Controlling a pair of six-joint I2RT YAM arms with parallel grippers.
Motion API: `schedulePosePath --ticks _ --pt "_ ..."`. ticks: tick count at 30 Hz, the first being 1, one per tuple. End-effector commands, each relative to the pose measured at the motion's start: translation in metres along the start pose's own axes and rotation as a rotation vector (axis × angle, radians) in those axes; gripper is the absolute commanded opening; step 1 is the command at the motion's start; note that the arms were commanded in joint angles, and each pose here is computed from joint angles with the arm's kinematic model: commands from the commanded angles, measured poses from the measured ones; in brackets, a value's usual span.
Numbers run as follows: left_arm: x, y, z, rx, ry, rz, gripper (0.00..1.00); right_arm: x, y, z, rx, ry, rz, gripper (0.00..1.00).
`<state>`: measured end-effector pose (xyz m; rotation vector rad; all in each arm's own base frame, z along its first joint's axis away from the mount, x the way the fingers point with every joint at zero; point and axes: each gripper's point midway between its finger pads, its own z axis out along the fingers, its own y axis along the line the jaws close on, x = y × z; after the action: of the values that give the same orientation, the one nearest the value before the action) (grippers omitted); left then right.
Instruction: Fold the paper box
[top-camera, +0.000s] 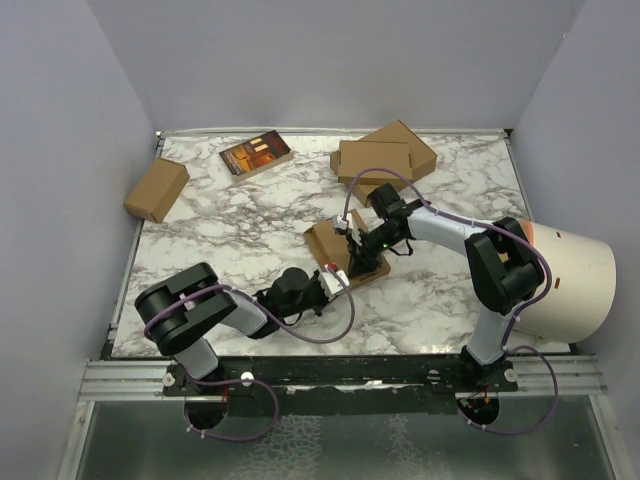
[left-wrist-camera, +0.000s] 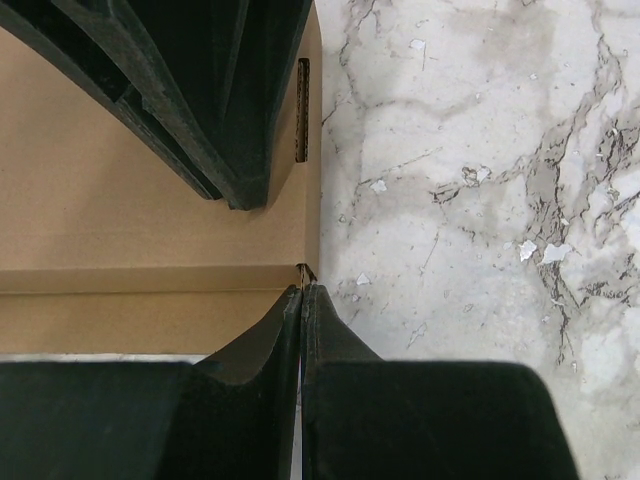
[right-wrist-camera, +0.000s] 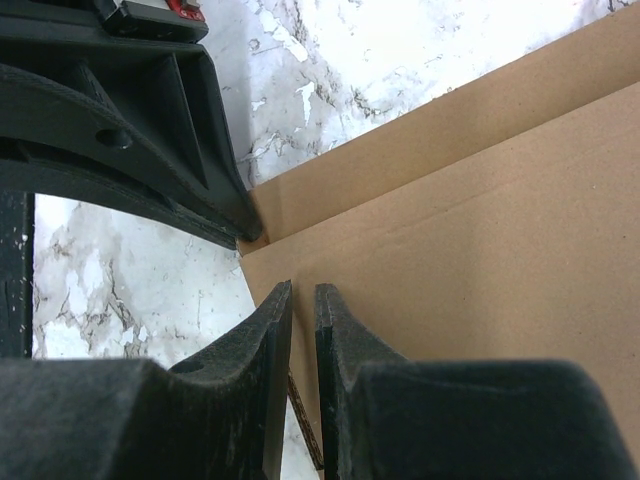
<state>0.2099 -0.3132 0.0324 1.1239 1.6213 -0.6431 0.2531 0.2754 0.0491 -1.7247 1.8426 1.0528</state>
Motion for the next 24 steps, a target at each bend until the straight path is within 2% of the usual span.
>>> schedulePosePath --ticks 1,11,24 --pt "-0.026 0.007 0.008 -0.004 -0.018 -0.018 0.0 0.031 -0.002 0.005 0.016 0.111 0.052 0.16" --pt "-0.043 0.019 0.007 -0.053 0.049 -0.075 0.0 0.031 -0.002 0.005 0.013 0.108 0.053 0.16" --pt "-0.07 0.034 0.011 -0.123 0.02 -0.122 0.04 0.031 -0.002 0.006 0.01 0.108 0.055 0.16"
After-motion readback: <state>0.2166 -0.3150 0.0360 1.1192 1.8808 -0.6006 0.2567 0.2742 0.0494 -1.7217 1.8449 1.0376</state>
